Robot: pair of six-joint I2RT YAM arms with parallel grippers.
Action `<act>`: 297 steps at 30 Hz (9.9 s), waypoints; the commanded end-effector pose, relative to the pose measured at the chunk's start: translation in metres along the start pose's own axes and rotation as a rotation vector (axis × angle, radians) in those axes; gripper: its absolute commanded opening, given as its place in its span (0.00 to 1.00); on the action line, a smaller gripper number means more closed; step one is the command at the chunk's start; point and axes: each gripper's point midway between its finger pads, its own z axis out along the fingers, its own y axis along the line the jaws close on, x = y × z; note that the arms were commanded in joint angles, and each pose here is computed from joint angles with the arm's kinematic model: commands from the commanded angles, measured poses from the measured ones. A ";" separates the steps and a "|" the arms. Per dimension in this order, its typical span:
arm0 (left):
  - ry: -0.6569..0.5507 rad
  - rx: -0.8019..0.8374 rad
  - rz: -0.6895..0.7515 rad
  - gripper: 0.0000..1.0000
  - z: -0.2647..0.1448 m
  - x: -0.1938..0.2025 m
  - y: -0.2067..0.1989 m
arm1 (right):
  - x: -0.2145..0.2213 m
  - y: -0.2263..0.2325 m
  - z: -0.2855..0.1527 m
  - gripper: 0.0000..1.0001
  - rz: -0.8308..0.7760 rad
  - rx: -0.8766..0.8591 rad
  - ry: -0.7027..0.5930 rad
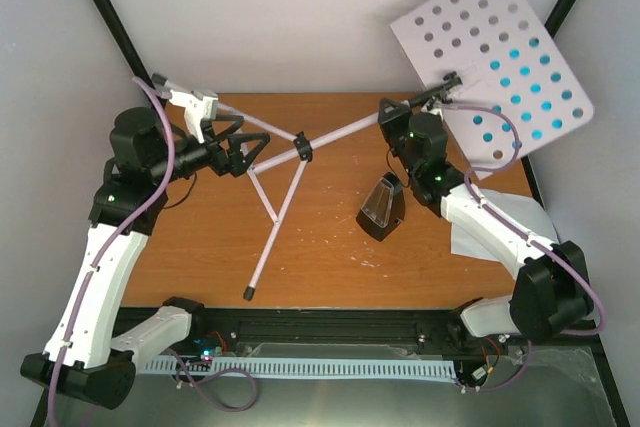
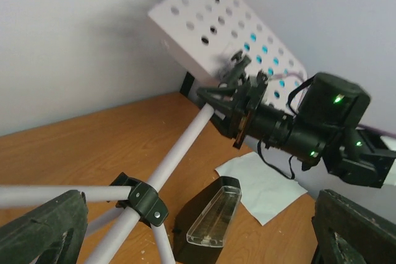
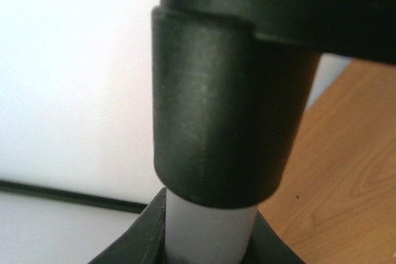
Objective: Pack up the instrument practice props
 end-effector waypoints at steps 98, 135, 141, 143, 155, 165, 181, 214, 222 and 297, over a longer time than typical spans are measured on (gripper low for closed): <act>-0.066 0.441 0.328 0.00 0.115 0.091 0.003 | 0.093 0.135 -0.119 0.89 -0.953 -0.958 0.413; 0.008 0.740 0.330 0.00 0.045 0.100 -0.076 | 0.205 0.208 -0.150 0.25 -0.848 -1.373 0.816; 0.016 0.680 0.309 0.09 0.054 0.098 -0.068 | 0.199 0.209 -0.148 0.03 -0.863 -1.338 0.749; 0.010 0.613 0.301 0.38 0.058 0.093 -0.061 | 0.194 0.206 -0.136 0.03 -0.905 -1.262 0.682; -0.125 0.036 0.262 0.99 0.049 0.054 0.018 | 0.142 0.198 -0.064 0.03 -1.139 -0.857 0.203; -0.187 -0.181 0.139 1.00 0.011 0.030 0.067 | 0.109 0.187 -0.017 0.03 -1.241 -0.519 -0.071; -0.191 -0.407 0.013 0.99 -0.013 0.044 0.122 | 0.097 0.158 0.067 0.03 -1.245 -0.096 -0.279; -0.196 -0.290 -0.056 0.99 -0.036 0.058 0.074 | 0.173 0.055 0.082 0.59 -1.290 0.081 -0.139; -0.221 -0.222 -0.012 1.00 -0.052 0.020 0.035 | 0.165 0.058 0.030 1.00 -1.274 -0.093 -0.036; -0.132 -0.003 0.058 0.00 -0.001 -0.088 0.031 | 0.149 0.142 0.078 0.39 -1.034 -1.042 0.412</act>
